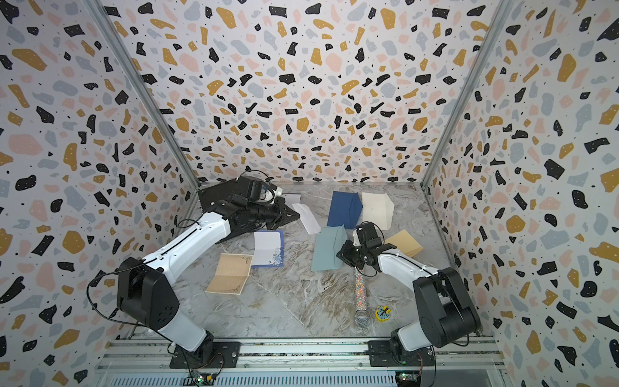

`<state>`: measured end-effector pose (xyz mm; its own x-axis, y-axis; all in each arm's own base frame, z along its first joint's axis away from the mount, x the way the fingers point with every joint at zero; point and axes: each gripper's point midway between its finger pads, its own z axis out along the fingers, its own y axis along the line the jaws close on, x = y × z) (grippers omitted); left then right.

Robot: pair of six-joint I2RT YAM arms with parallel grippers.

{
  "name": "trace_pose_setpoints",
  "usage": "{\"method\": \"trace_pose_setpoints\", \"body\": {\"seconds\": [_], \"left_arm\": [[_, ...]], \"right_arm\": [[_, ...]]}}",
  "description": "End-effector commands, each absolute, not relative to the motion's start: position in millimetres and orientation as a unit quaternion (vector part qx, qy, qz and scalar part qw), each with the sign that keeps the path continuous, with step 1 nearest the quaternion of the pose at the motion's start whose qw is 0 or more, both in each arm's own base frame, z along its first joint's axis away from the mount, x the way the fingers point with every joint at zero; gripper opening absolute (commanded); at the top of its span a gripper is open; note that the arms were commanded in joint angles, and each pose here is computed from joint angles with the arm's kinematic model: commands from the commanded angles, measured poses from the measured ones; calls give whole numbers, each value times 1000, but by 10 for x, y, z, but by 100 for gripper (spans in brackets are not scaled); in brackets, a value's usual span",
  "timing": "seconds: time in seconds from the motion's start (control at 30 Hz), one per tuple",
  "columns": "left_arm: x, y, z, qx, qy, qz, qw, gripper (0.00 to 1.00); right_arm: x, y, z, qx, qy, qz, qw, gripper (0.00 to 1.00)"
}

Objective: Take the letter paper out of the envelope
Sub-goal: Place the envelope at the center of the board.

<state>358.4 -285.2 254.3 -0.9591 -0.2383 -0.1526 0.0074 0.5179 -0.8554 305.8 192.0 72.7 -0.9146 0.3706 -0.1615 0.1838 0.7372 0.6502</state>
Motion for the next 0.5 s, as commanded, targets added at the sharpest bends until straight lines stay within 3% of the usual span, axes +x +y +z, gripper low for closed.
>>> {"method": "trace_pose_setpoints", "body": {"seconds": [0.0,0.1,0.23,0.47], "left_arm": [[3531,-2876,2642,-38,853,-501,141,0],[3528,-2885,2607,-38,853,-502,137,0],[3534,-2899,2590,-36,853,-504,134,0],[3528,-2975,2581,-18,845,-520,120,0]], "right_arm": [[3016,1819,729,142,933,300,139,27],[2991,1681,744,128,948,253,145,33],[3010,1565,877,116,954,220,166,33],[3157,1548,1607,92,934,236,251,38]]}}
